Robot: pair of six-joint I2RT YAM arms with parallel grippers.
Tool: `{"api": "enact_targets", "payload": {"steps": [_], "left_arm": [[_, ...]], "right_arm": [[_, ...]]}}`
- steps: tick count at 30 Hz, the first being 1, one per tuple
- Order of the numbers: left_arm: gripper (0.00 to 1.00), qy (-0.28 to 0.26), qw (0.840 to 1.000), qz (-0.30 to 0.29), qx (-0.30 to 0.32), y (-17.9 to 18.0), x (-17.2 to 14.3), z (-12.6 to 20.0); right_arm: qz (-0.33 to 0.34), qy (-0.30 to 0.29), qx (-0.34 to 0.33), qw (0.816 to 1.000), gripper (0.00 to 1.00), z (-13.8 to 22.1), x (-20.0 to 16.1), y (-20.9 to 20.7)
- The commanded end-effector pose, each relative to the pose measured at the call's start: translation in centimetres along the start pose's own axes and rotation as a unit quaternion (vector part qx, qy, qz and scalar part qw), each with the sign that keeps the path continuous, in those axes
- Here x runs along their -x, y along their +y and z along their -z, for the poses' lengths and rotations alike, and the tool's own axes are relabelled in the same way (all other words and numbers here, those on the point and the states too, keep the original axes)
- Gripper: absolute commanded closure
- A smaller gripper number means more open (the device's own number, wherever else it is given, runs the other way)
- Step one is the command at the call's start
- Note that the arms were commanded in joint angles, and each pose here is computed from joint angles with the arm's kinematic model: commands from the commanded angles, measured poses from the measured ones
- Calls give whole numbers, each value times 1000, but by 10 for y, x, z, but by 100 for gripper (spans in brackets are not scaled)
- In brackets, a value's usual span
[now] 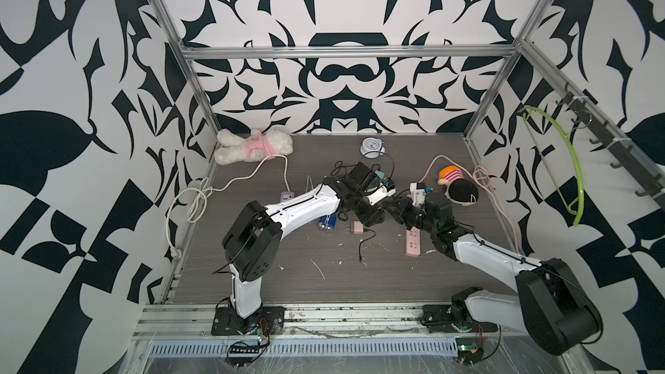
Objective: Unplug the electric shaver
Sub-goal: Remove the charging cable from the electric shaver, then place the electric shaver at the center of the board, then place the charging cable at the center of the board.
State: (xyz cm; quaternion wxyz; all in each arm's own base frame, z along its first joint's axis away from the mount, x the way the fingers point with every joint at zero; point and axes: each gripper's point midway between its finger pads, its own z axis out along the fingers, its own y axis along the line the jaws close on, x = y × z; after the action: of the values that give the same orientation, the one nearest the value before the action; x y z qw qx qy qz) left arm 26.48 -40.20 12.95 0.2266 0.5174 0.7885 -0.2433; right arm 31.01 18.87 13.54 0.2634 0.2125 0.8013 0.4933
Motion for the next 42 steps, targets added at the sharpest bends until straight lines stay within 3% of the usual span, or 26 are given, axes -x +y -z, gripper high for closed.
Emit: {"api": "enact_targets", "payload": {"steps": [1, 16, 24, 36, 42], "left_arm": [[39, -16, 1000, -8, -13, -12, 4, 14], [39, -6, 1000, 4, -8, -11, -9, 12], [37, -5, 1000, 15, 17, 19, -4, -6], [37, 33, 999, 41, 7, 58, -4, -61], [36, 44, 995, 84, 2, 76, -10, -72]], "right_arm": [[13, -40, 26, 999, 100, 7, 18, 15], [27, -75, -4, 997, 100, 32, 38, 0], [84, 30, -107, 990, 100, 28, 9, -33], [121, 62, -178, 975, 100, 47, -12, -62], [132, 74, -210, 966, 100, 55, -19, -75]]}}
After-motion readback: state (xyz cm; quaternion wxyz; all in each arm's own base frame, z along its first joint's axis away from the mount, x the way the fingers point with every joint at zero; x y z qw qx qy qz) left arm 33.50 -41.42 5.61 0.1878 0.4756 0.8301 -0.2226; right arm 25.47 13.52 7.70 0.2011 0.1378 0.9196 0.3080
